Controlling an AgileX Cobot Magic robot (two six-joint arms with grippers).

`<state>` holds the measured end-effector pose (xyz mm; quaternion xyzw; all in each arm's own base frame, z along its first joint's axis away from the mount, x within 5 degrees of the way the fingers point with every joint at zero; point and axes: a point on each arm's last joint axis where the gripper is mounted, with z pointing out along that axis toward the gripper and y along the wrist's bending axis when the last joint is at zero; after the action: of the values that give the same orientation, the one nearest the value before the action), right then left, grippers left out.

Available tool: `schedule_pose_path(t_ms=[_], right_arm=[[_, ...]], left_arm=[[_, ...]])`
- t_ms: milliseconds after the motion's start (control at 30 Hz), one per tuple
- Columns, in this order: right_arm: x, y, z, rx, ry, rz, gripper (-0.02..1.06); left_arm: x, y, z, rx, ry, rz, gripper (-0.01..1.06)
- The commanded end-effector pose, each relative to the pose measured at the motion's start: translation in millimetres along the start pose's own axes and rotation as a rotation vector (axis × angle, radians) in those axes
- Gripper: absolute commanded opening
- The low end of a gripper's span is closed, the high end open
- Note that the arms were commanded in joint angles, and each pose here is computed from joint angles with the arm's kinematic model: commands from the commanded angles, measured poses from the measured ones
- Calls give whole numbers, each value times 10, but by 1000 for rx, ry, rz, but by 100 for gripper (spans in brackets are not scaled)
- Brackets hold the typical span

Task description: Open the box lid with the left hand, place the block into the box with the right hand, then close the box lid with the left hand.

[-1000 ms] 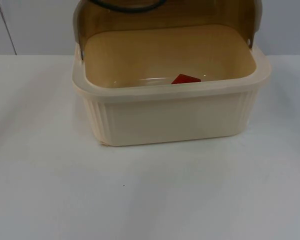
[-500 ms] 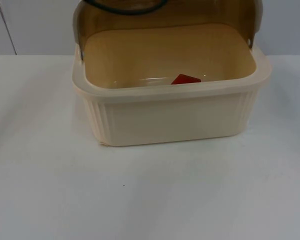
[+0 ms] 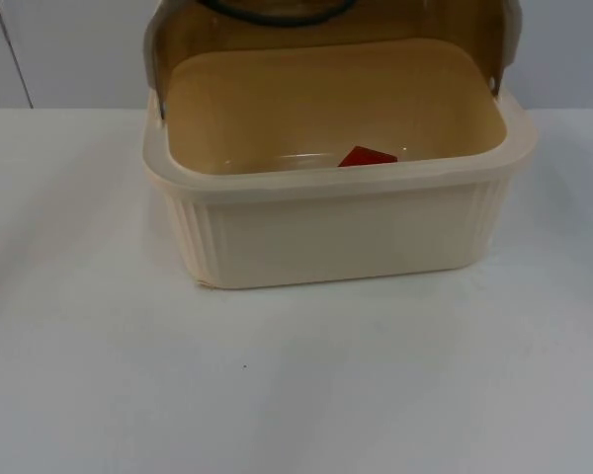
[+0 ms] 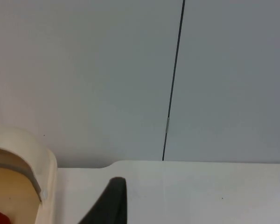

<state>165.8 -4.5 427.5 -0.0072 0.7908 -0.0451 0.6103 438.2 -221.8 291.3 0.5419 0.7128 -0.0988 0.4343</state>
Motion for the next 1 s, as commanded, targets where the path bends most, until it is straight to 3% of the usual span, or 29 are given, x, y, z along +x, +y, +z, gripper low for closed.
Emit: schedule_pose_path(t_ms=[0, 233, 500, 733, 867, 967], right_arm=[[10, -7, -15, 4, 4, -8, 105], [14, -7, -15, 4, 8, -8, 105], [14, -7, -15, 5, 8, -8, 105], [6, -3, -15, 0, -1, -3, 105], [12, -3, -15, 0, 6, -1, 105], [16, -3, -15, 0, 11, -1, 105]], left_arm=[[-21, -48, 24, 19, 9, -2, 0], [-2, -83, 29, 27, 33, -19, 0], [198, -290, -18, -33, 52, -67, 0], [309, -433, -50, -39, 68, -102, 0], [395, -614, 18, -96, 68, -100, 0], [428, -694, 55, -85, 79, -98, 0]])
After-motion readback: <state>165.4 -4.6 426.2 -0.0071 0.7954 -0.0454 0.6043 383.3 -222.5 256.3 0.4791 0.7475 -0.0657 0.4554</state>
